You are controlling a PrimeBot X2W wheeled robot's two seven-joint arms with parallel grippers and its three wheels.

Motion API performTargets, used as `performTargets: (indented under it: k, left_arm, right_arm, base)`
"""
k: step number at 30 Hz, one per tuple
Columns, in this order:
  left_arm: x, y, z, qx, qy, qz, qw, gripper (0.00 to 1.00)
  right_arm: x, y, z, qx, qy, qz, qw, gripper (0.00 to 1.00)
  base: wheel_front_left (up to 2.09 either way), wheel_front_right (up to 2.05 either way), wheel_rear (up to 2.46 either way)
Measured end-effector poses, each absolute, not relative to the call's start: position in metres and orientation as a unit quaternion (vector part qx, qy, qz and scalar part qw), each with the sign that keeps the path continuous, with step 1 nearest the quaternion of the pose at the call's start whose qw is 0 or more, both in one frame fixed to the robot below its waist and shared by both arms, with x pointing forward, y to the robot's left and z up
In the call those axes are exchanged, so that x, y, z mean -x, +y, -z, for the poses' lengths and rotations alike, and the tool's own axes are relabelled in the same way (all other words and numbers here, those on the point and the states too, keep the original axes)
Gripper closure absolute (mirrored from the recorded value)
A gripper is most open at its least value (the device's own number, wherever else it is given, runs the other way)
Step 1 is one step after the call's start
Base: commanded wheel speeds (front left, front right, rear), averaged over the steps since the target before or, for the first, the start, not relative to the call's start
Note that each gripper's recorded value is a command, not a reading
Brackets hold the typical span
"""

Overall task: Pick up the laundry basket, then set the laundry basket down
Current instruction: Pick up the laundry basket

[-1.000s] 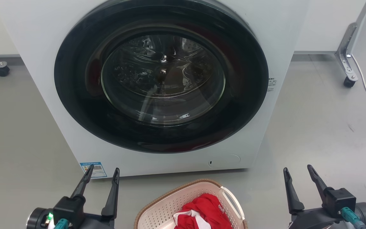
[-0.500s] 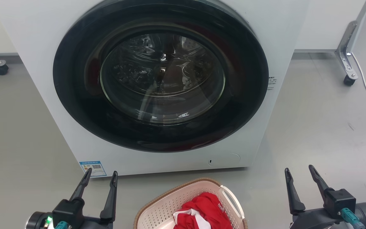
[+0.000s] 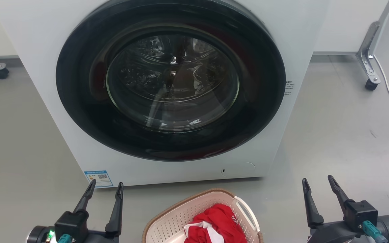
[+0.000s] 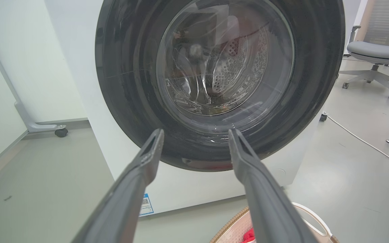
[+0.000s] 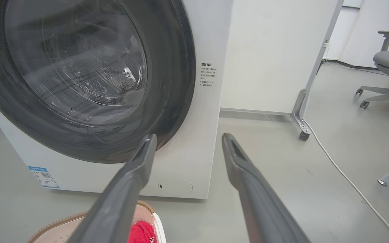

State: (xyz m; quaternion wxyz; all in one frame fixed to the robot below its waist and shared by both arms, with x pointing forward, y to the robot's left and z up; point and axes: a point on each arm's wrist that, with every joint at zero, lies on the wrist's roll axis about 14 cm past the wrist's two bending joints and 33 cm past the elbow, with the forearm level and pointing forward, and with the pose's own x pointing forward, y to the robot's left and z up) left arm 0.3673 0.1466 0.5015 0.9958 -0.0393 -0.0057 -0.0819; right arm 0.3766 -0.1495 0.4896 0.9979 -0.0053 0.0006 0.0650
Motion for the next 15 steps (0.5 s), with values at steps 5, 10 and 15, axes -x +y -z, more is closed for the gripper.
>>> performTargets:
  k: [5, 10, 15]
  left_arm:
    - [-0.3676, 0.1467, -0.5007, 0.039, -0.004, 0.082, 0.996, 0.00]
    - [-0.3688, 0.1452, -0.4979, 0.041, 0.000, 0.083, 0.996, 0.00]
    - [-0.3725, 0.1418, -0.4944, 0.047, 0.005, 0.087, 0.995, 0.00]
  right_arm:
    - [-0.3769, -0.1494, -0.4887, 0.005, 0.002, -0.065, 0.998, 0.00]
    - [-0.3787, -0.1481, -0.4871, 0.002, 0.004, -0.066, 0.998, 0.00]
    - [-0.3828, -0.1469, -0.4840, -0.003, 0.008, -0.066, 0.998, 0.00]
  base:
    - [0.00, 0.00, 0.00]
    - [0.00, 0.00, 0.00]
    - [0.00, 0.00, 0.00]
